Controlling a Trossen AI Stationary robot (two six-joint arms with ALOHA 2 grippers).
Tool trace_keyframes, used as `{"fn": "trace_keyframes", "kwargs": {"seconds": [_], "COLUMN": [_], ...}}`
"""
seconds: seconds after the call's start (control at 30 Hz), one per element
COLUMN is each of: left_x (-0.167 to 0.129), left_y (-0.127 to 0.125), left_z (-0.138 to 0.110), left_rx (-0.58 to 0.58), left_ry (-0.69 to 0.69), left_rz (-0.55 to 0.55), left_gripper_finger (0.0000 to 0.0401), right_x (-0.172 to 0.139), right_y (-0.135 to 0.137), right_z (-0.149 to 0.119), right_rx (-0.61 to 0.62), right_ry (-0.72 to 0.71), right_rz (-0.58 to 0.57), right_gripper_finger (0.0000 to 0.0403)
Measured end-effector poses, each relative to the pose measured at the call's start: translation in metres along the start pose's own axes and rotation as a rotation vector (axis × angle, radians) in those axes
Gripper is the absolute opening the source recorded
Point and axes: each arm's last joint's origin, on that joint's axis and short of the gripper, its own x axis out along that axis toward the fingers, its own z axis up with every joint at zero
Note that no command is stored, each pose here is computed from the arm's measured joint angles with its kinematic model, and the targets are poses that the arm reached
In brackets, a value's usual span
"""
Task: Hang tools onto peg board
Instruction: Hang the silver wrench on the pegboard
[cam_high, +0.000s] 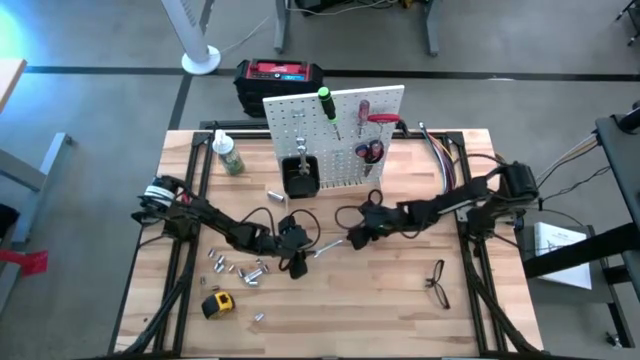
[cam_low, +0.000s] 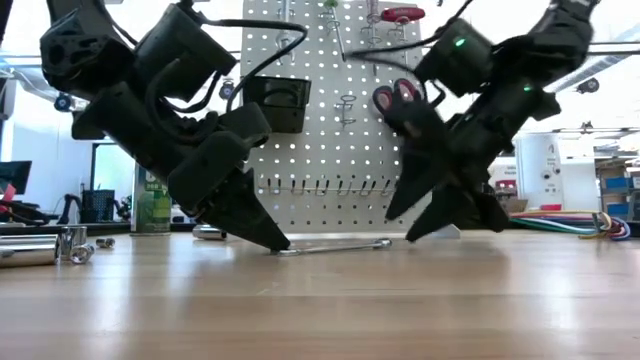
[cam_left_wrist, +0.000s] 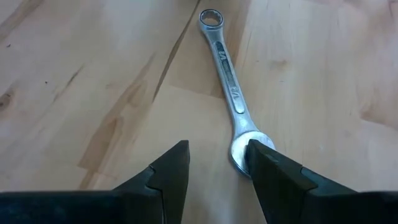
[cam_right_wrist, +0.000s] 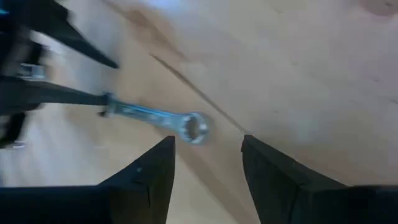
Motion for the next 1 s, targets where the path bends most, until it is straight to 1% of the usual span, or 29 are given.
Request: {"fn": "trace_keyframes", "kwargs": {"seconds": [0.1,0.43,0.67,0.83,1.0], "left_x": [0.0,0.0,0.0,0.0,0.0], "left_y": [0.001,0.007,0.008,0.008,0.009], "left_z": [-0.001,-0.007,-0.008,-0.008,-0.008], "left_rx": [0.004,0.004,0.021,0.027,0.027], "left_ry": [0.008,0.023,0.028,0.023,0.021], "left_rz": [0.003,0.017,0.022,0.031,0.036], "left_gripper_finger": [0.0155,0.0155,0.0155,0.0155,0.0155], "right_x": [0.009,0.027,0.032,0.032,0.032], "right_y": [0.003,0.013,0.016,0.019,0.017], "right_z": [0.004,0.016,0.021,0.024,0.03], "right_rx": [-0.011,-0.044,-0.055,-0.081,-0.077], "right_ry": [0.042,0.125,0.136,0.127,0.104], "right_rz": [-0.032,0.021,0.081,0.095,0.1], "right_gripper_finger": [0.0164,0.0144,0.0148,0.0139,0.0128]}}
